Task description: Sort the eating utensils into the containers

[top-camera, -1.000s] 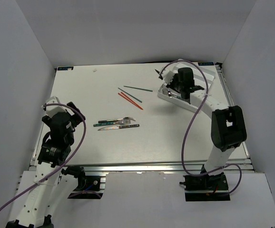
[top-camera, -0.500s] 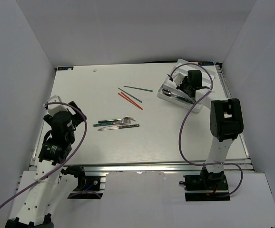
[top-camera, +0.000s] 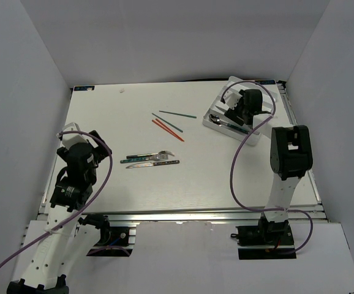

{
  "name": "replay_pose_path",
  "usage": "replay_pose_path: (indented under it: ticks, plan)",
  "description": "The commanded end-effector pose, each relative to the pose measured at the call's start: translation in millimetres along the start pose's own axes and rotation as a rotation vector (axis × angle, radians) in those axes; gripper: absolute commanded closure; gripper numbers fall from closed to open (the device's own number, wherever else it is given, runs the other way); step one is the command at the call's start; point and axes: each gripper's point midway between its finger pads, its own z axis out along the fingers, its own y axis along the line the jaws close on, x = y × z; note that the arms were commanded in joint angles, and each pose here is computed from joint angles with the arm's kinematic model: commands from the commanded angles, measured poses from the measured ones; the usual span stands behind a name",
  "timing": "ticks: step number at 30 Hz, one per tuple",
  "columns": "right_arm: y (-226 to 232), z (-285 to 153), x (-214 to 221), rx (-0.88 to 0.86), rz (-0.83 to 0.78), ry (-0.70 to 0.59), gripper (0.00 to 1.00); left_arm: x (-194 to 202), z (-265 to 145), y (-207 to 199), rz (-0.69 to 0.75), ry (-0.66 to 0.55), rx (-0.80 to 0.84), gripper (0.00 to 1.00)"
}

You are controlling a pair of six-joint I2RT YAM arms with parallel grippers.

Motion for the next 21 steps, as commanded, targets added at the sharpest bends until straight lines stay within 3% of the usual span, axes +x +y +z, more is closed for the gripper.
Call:
replay_pose_path:
  ticks: [1, 5, 8, 10, 11, 13, 18, 21]
  plan:
    - [-23.1, -13.6, -20.2, 0.047, 0.011, -0.049, 0.11, -0.8, 0.1, -3.0, 0.005, -0.004, 0.016, 0.02]
    - [-58.3, -44.3, -64.1, 0.145, 0.111, -0.097, 0.11, -0.9, 0.0, -3.8, 0.004, -0.004, 0.020, 0.02]
    - [-41.8, -75.7, -134.1, 0.117, 0.256, -0.198, 0.11, -1.5, 0.6, -2.6, 0.006, -0.006, 0.012, 0.02]
    - [19.0, -90.2, -181.2, -0.142, 0.274, -0.326, 0.11, -0.9, 1.2, -1.8, 0.008, -0.004, 0.006, 0.02]
    - [65.1, -110.4, -205.9, -0.398, 0.244, -0.436, 0.11, -0.9, 1.2, -0.9, 0.009, -0.005, 0.002, 0.02]
    - [115.6, -127.8, -234.4, -0.595, 0.251, -0.482, 0.11, -0.9, 0.9, 0.2, 0.008, -0.005, -0.003, 0.02]
    - [224.9, -164.4, -266.5, -0.747, 0.045, -0.444, 0.23, -0.7, 1.5, 1.7, 0.009, -0.006, -0.013, 0.02]
    - [261.6, -173.7, -267.0, -0.817, -0.011, -0.374, 0.33, 0.3, 2.0, 1.6, 0.012, -0.001, -0.013, 0.02]
